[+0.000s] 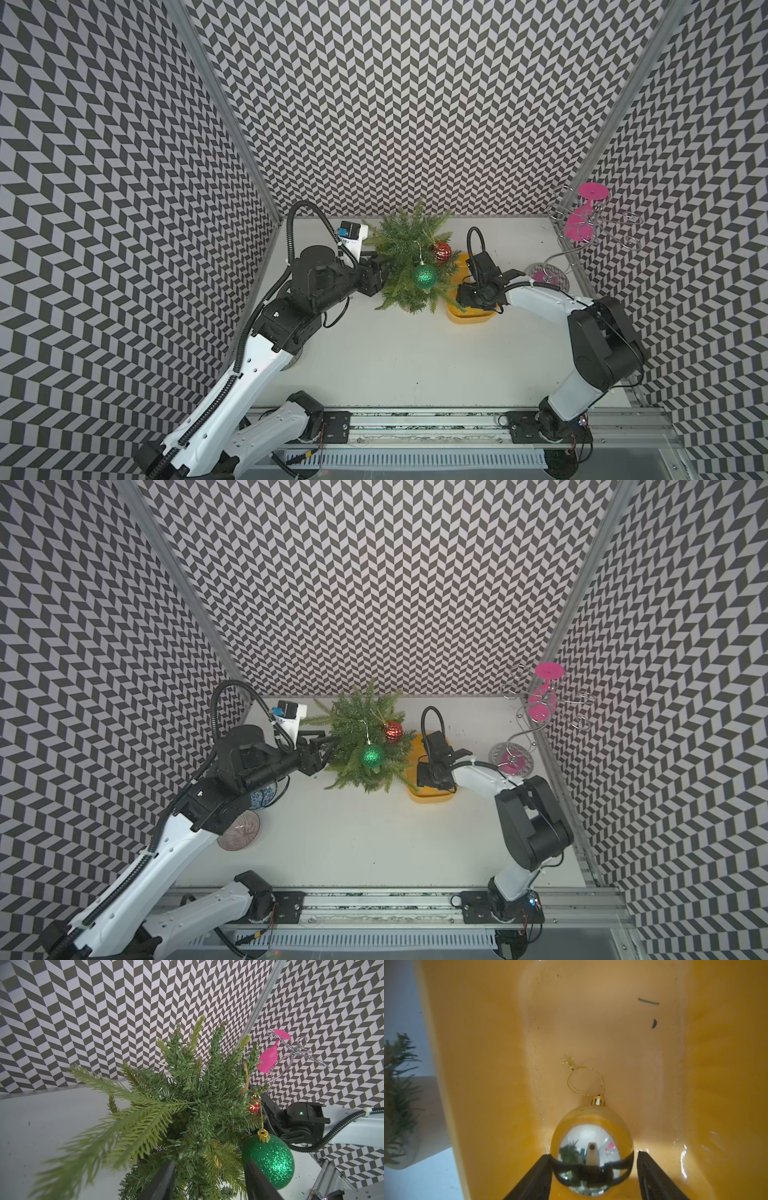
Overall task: Decorate the small christmas tree with ornaments
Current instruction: Pick up an ornament from the container.
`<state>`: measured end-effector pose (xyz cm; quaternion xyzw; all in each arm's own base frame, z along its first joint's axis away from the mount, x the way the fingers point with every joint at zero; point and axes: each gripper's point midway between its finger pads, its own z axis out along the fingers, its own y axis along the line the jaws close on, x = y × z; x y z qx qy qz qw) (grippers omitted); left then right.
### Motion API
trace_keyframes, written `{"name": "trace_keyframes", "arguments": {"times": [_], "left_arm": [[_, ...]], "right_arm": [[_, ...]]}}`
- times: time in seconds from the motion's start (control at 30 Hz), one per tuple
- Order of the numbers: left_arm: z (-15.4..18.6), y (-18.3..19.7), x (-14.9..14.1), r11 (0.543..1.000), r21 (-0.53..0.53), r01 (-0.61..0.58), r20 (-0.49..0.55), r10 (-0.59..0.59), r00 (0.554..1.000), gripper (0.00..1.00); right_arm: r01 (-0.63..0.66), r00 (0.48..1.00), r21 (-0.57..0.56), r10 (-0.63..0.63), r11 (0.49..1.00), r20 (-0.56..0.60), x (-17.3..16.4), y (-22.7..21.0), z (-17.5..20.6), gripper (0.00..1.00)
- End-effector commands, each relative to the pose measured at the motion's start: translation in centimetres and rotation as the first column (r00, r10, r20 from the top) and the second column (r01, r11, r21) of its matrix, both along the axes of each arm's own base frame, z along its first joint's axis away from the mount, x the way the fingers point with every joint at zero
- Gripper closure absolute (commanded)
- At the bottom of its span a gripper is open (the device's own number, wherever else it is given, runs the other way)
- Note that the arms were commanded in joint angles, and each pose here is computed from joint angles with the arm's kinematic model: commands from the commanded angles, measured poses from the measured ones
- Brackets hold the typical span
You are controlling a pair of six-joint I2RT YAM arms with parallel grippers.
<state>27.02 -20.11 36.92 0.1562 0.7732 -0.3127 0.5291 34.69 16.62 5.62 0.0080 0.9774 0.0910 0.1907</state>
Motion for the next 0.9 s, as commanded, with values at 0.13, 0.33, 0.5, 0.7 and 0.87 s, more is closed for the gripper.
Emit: {"name": "trace_keyframes", "arguments": {"times": [0.13, 0.33, 0.5, 0.7, 0.87], "left_arm": [[0.8, -0.2, 0.2, 1.000, -0.023, 0.007, 0.018, -0.006, 1.000, 0.44], [0.9, -0.2, 0.3, 1.000, -0.020, 0.007, 0.017, -0.006, 1.000, 0.44], [0.9, -0.2, 0.4, 1.000, -0.016, 0.006, 0.017, -0.006, 1.000, 0.44], [0.8, -0.4, 0.8, 1.000, -0.008, 0.011, 0.017, -0.011, 1.000, 0.44], [0.9, -0.4, 1.0, 1.000, -0.008, 0.009, 0.020, -0.009, 1.000, 0.44]], "right_arm": [[0.004, 0.999, -0.049, -0.002, 0.999, 0.042, 2.0, -0.1, 0.1, 0.33], [-0.004, 1.000, -0.043, 0.005, 0.999, 0.027, 2.3, 0.4, -0.5, 0.32], [0.000, 1.000, -0.053, 0.001, 0.999, 0.019, 2.0, 0.1, -1.2, 0.32], [0.003, 1.000, -0.049, -0.002, 0.999, 0.018, 2.0, 0.2, -1.5, 0.35], [0.004, 1.000, -0.042, -0.004, 0.999, 0.019, 1.9, 0.2, -1.4, 0.37]]}}
